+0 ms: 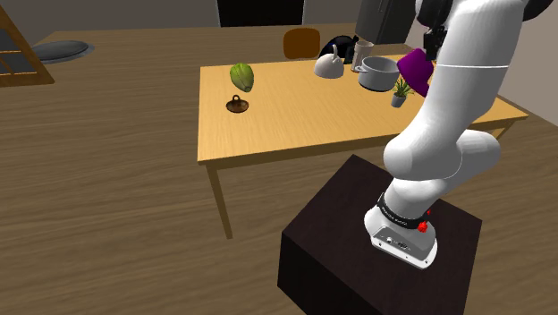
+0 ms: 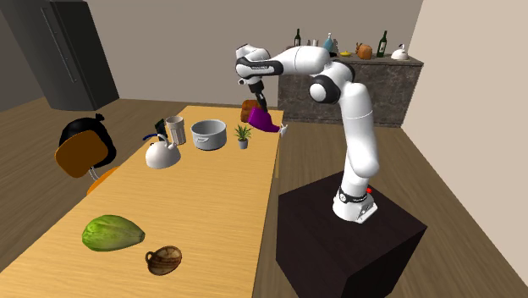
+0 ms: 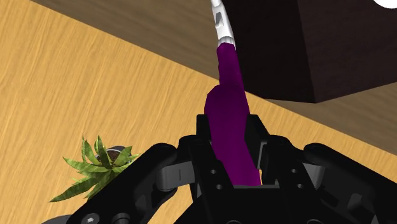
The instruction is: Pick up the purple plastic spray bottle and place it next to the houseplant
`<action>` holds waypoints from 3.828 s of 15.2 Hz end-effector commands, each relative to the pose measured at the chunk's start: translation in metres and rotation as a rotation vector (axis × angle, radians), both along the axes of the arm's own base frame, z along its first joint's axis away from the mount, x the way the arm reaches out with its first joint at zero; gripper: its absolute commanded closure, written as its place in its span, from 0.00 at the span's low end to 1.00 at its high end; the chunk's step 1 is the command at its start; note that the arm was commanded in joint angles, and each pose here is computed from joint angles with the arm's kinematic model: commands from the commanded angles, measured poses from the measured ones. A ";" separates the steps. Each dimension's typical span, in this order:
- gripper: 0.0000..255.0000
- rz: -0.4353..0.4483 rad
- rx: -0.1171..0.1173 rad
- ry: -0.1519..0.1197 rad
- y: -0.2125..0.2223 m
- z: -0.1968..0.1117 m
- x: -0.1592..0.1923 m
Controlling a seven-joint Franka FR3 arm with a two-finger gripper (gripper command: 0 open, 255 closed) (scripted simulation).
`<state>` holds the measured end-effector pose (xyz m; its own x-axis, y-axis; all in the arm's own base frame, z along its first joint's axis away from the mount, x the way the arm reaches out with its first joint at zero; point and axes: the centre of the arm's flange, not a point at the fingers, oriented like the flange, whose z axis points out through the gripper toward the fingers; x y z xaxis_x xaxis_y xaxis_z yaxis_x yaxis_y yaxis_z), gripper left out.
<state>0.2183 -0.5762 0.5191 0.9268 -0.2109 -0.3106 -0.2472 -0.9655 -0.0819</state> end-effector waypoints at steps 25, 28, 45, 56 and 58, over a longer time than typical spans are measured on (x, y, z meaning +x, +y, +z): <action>1.00 0.000 -0.001 0.000 0.001 -0.136 0.001; 1.00 0.000 -0.001 0.000 0.001 -0.152 0.001; 1.00 0.000 -0.001 0.000 0.001 -0.209 0.001; 0.00 0.000 -0.001 0.000 -0.005 -0.172 0.012; 0.00 0.000 -0.001 0.000 -0.007 -0.162 0.015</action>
<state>0.2309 -0.5827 0.3521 0.9271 -0.2110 -0.3096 -0.2467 -0.9657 -0.0805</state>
